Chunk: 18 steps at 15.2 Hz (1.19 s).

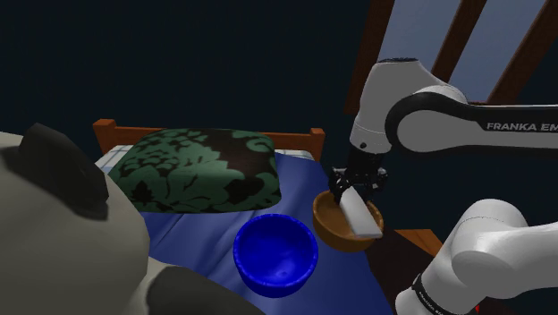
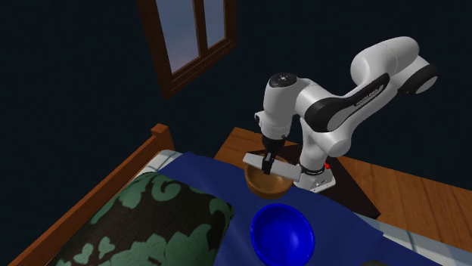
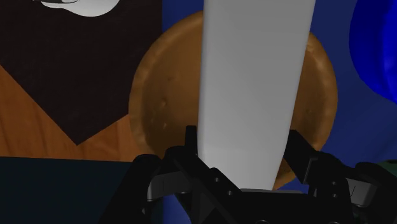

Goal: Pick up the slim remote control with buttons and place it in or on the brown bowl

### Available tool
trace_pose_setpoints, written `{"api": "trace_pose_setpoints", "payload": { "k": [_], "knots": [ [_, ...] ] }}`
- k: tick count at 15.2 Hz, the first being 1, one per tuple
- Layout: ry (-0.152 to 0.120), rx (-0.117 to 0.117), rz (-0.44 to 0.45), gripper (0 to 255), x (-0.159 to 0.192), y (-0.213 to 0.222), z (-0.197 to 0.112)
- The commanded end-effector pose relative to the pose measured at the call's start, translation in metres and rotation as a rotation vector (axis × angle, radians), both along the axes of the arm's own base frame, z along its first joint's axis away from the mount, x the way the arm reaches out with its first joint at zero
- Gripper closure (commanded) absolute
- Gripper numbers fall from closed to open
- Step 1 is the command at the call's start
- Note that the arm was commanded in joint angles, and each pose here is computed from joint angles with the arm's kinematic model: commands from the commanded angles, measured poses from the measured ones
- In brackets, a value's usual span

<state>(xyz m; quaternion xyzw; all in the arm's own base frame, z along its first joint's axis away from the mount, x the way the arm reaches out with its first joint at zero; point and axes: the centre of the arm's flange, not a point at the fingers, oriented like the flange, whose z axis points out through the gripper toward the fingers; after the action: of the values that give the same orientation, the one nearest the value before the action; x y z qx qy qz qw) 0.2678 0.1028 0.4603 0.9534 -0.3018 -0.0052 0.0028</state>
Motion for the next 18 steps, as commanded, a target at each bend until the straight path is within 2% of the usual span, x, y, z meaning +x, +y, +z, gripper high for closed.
{"api": "trace_pose_setpoints", "payload": {
  "k": [1,4,12,13,18],
  "knots": [
    [-0.001,0.000,0.000,255,0.000,0.000,-0.010],
    [-0.001,0.000,0.000,255,0.000,0.000,-0.030],
    [-0.001,0.000,0.000,255,0.000,0.000,-0.030],
    [-0.001,0.000,0.000,0,0.000,0.000,-0.030],
    [-0.001,0.000,0.000,0,0.000,0.000,-0.030]
  ]
}}
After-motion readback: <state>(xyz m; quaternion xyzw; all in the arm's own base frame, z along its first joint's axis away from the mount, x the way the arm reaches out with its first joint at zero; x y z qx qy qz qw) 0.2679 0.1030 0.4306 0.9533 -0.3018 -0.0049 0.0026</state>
